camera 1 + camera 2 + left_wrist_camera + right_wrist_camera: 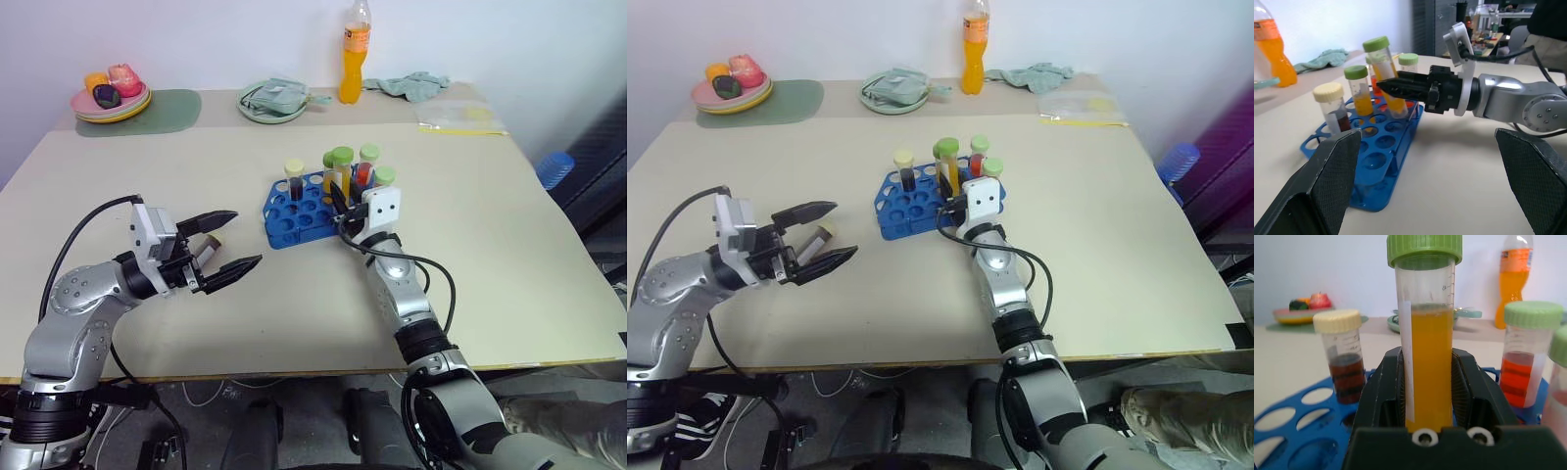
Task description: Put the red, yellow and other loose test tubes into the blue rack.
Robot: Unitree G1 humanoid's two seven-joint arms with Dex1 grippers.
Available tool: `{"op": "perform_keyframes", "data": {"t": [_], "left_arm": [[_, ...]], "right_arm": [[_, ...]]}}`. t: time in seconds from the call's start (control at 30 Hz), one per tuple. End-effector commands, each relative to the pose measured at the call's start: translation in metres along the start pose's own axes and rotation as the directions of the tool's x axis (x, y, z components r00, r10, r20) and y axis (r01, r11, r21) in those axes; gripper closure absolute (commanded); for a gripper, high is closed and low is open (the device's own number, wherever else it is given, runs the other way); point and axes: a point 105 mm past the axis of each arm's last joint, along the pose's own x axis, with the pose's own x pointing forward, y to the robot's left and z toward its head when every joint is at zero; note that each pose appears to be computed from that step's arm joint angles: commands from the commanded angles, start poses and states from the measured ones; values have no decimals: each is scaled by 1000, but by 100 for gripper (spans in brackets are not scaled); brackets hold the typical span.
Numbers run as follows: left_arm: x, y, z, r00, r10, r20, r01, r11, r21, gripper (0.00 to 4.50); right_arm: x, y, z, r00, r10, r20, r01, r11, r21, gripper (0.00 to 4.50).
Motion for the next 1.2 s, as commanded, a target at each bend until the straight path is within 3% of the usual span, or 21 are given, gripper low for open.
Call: {"op": "perform_keyframes", "data": {"t": [0.03, 0.47, 0.93, 0.97, 1.0, 1.13, 1.2], "left_arm": [[0, 1, 13, 1000, -14, 23, 13, 999, 42, 0], [1, 3, 17, 1000, -18, 21, 17, 999, 51, 0], [0, 2, 16, 1000, -3, 19, 2, 999, 52, 0], [0, 2, 16, 1000, -2, 18, 2, 999, 52, 0], [-1, 2, 16, 1000, -1, 18, 0, 999, 52, 0], [-1, 3, 16, 1000, 9, 20, -10, 999, 48, 0], [-3, 3, 14, 1000, 17, 9, -17, 998, 55, 0]], "right_arm": [[-6, -4, 5, 998, -37, 47, 35, 998, 56, 371], [-9, 8, -1, 998, -4, 69, 6, 999, -32, 371], [-6, 17, -13, 998, 24, 55, -22, 999, -23, 371], [-6, 19, -13, 998, 37, 59, -37, 999, 2, 263], [-6, 20, -11, 997, 47, 62, -46, 999, -11, 231], [-8, 15, -8, 997, 50, 59, -46, 997, -62, 31], [-14, 14, -6, 994, 91, 56, -86, 991, -100, 8]]}}
